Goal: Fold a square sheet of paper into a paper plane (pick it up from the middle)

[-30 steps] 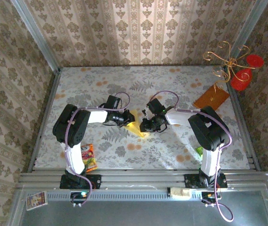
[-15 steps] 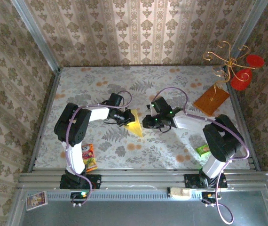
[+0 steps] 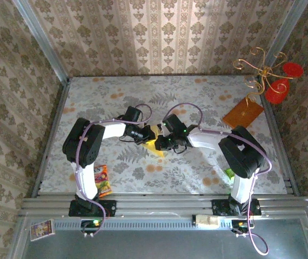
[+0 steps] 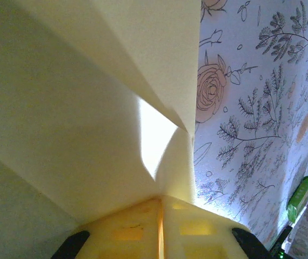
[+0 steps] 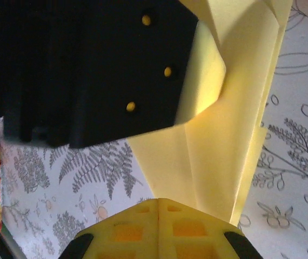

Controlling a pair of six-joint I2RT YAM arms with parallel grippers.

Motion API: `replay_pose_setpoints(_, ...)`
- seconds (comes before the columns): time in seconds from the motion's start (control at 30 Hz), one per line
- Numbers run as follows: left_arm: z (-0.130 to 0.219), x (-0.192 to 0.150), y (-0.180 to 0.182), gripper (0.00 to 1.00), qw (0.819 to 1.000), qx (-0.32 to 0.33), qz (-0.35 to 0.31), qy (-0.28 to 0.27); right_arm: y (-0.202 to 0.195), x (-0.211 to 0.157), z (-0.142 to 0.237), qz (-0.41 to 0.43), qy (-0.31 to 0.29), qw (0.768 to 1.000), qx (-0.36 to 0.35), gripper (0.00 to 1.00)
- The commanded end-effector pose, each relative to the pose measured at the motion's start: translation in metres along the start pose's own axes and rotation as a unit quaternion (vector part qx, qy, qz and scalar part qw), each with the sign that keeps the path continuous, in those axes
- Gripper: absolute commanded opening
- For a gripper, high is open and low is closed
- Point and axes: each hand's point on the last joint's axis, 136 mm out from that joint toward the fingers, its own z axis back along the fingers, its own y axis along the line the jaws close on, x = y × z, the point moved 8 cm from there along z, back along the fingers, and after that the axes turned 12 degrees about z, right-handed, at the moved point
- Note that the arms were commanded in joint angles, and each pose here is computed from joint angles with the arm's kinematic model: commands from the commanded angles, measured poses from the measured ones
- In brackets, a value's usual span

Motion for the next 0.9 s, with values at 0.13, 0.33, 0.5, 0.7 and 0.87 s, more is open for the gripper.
replay_pose_setpoints(0.13, -0.015, -0.009, 0.037, 0.1, 0.996, 0.088, 0.032, 0.016, 0.001, 0.005, -0.013, -0.005, 0.007, 1.0, -0.011, 0.02)
replay_pose_setpoints(0.33, -0.015, -0.01, 0.036, 0.1, 0.996, 0.087, 0.03, 0.016, -0.006, 0.001, -0.015, -0.014, 0.009, 0.999, -0.038, 0.01)
replay_pose_setpoints(0.5, -0.016, -0.01, 0.037, 0.1, 0.995, 0.09, 0.032, 0.018, -0.01, -0.004, -0.019, -0.017, 0.019, 0.999, -0.047, 0.01)
replay_pose_setpoints(0.7, -0.018, -0.01, 0.039, 0.1, 0.995, 0.096, 0.034, 0.019, -0.013, -0.013, -0.024, -0.024, 0.039, 0.998, -0.043, 0.01)
replay_pose_setpoints(0.87, -0.02, -0.012, 0.044, 0.09, 0.993, 0.11, 0.039, 0.02, -0.015, -0.022, -0.024, -0.034, 0.055, 0.997, -0.042, 0.01)
